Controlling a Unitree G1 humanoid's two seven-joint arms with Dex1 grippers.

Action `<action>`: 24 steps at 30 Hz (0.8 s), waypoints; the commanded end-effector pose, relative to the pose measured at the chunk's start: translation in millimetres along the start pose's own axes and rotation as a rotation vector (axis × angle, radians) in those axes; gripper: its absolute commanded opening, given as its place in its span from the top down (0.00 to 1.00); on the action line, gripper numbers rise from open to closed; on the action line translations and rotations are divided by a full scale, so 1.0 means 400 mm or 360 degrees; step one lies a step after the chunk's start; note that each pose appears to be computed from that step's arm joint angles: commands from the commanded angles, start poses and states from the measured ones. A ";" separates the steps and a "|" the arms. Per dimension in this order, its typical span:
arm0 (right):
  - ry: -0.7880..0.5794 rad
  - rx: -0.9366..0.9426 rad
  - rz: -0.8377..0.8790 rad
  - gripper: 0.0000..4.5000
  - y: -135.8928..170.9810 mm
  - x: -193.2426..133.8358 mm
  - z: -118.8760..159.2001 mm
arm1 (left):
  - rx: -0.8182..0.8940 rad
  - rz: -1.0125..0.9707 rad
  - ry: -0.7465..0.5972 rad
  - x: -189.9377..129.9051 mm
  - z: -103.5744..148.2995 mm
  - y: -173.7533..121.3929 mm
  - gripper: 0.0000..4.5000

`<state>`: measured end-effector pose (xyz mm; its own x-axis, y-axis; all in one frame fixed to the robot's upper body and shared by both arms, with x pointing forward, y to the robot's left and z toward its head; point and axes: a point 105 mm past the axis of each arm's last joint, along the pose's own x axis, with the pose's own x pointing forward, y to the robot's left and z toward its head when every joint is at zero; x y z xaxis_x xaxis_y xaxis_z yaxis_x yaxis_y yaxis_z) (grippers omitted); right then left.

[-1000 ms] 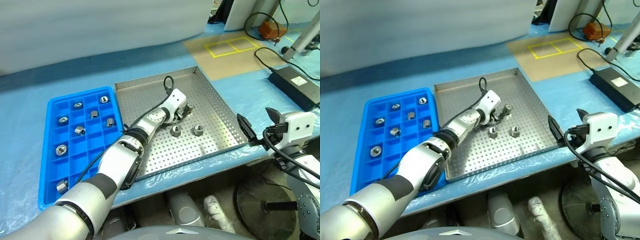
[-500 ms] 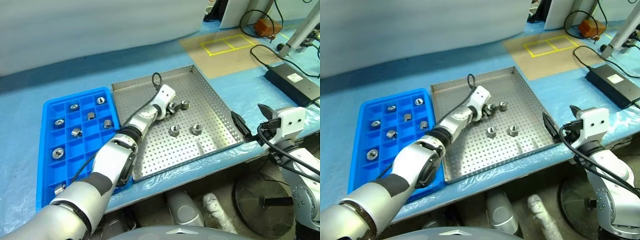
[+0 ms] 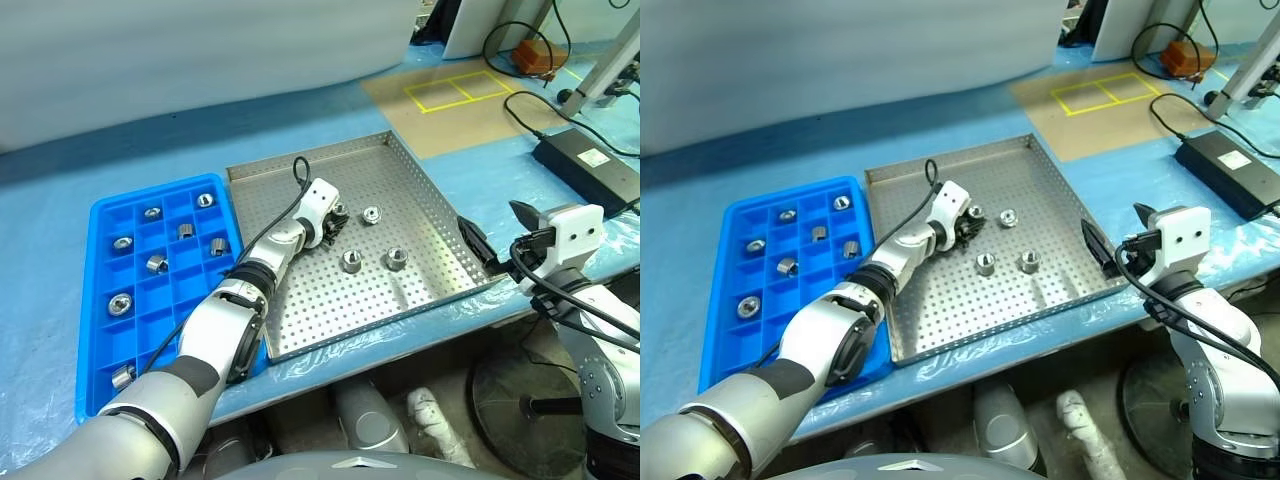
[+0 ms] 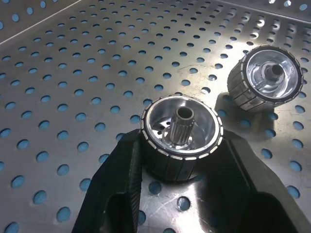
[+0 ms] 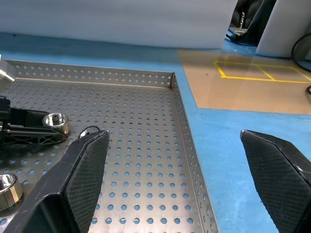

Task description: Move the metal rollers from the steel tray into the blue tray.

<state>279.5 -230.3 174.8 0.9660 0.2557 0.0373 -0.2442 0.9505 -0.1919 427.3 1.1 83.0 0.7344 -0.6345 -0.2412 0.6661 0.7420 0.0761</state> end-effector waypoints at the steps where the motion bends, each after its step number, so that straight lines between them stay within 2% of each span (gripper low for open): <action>1: -0.0092 -0.0032 0.0059 0.00 0.016 0.018 0.030 | -0.0090 0.0093 -0.0138 -0.011 0.054 0.044 0.62; 4: -0.0132 -0.0009 0.0174 0.00 0.044 0.064 0.040 | -0.0241 0.0082 -0.0407 -0.036 0.143 0.078 0.62; 7: -0.0178 0.0036 0.0359 0.00 0.085 0.125 0.053 | -0.0255 0.0050 -0.0608 -0.083 0.208 0.099 0.62; 14: -0.0246 0.0056 0.0871 0.00 0.196 0.243 0.082 | -0.0155 0.0158 -0.0802 -0.274 0.259 0.102 0.62; 18: -0.0259 0.0063 0.1114 0.00 0.242 0.278 0.094 | -0.0112 0.0268 -0.0809 -0.368 0.243 0.084 0.62; 22: -0.0216 0.0003 0.1407 0.00 0.299 0.300 0.088 | -0.0088 0.0427 -0.0631 -0.458 0.135 0.074 0.62; 24: -0.0205 -0.0024 0.1486 0.00 0.312 0.308 0.086 | -0.0096 0.0453 -0.0567 -0.484 0.105 0.063 0.62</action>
<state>366.4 -78.5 182.8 0.4103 0.9113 -0.0336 -0.9004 0.3990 -0.1735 318.5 140.5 151.5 0.9092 -0.4113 0.0653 0.4123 0.9110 -0.0032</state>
